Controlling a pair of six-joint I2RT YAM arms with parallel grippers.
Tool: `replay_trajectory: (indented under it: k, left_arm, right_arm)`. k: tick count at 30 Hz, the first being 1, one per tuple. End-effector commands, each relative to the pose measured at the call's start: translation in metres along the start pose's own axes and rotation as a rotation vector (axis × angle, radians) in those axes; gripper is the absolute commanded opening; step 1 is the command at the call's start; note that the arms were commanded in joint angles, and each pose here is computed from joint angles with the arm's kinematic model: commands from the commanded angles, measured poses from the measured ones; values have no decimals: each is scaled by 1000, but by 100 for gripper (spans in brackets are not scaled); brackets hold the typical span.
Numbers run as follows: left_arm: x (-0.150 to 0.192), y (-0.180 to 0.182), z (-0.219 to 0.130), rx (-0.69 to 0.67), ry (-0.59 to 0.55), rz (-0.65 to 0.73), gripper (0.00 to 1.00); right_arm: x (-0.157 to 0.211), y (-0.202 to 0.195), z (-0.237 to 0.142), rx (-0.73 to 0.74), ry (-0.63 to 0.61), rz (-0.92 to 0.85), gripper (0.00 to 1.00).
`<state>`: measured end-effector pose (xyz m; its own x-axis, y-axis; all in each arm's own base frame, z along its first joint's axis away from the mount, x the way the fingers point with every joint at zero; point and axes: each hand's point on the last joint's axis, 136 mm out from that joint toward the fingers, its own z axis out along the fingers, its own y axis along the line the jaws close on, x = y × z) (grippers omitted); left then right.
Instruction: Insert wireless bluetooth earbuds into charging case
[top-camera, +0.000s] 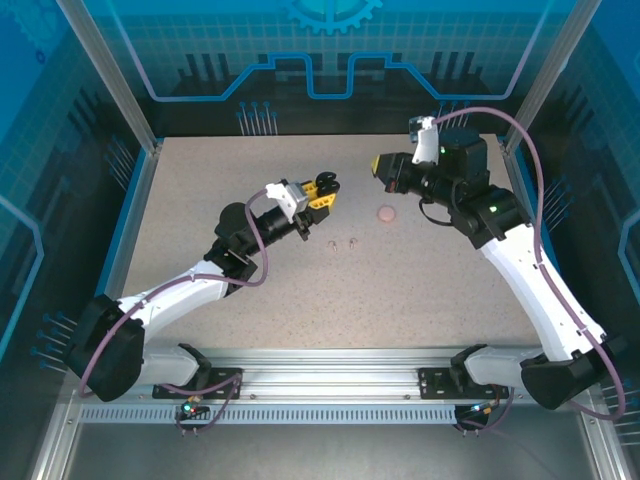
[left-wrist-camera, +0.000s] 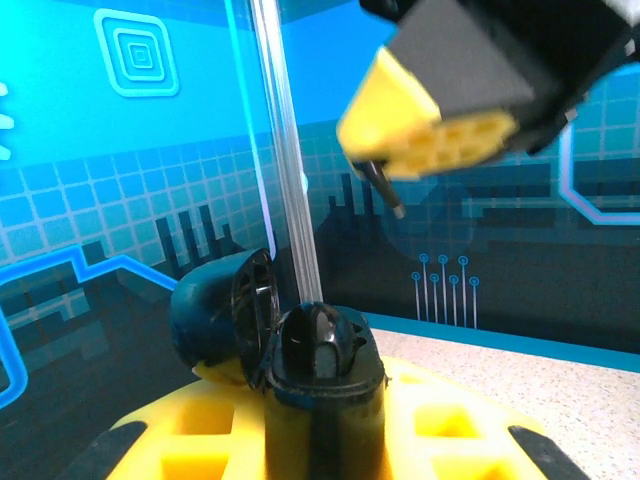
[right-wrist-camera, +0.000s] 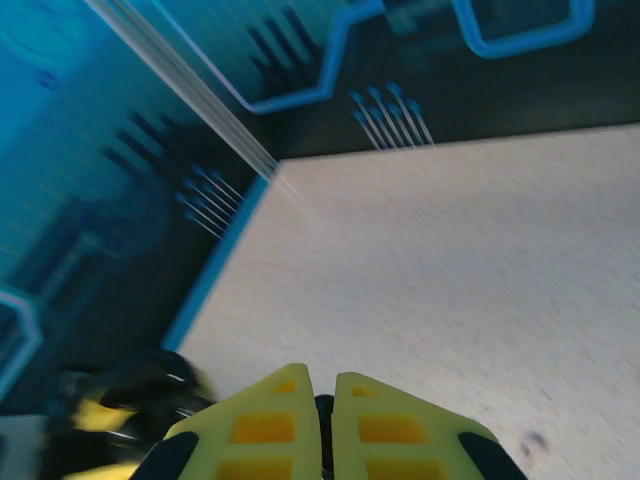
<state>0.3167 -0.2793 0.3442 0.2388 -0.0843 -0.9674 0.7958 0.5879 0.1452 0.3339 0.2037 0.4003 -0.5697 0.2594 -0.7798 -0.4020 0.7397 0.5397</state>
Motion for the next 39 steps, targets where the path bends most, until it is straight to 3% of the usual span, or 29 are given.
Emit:
replay_trajectory:
  k: [1,12,39]
  left_arm:
    - [-19,-8,2,53,-47,-18,0]
    - [-27,-10,13,75,-71,-59,0]
    - [-32,-8,15,65,-95,-78,0]
  right_arm:
    - [-21,33,0,-156,-54,20,7]
    - [-10,80,8,-360,-106,-54,7]
    - [24,62,16,-355,-75,28,6]
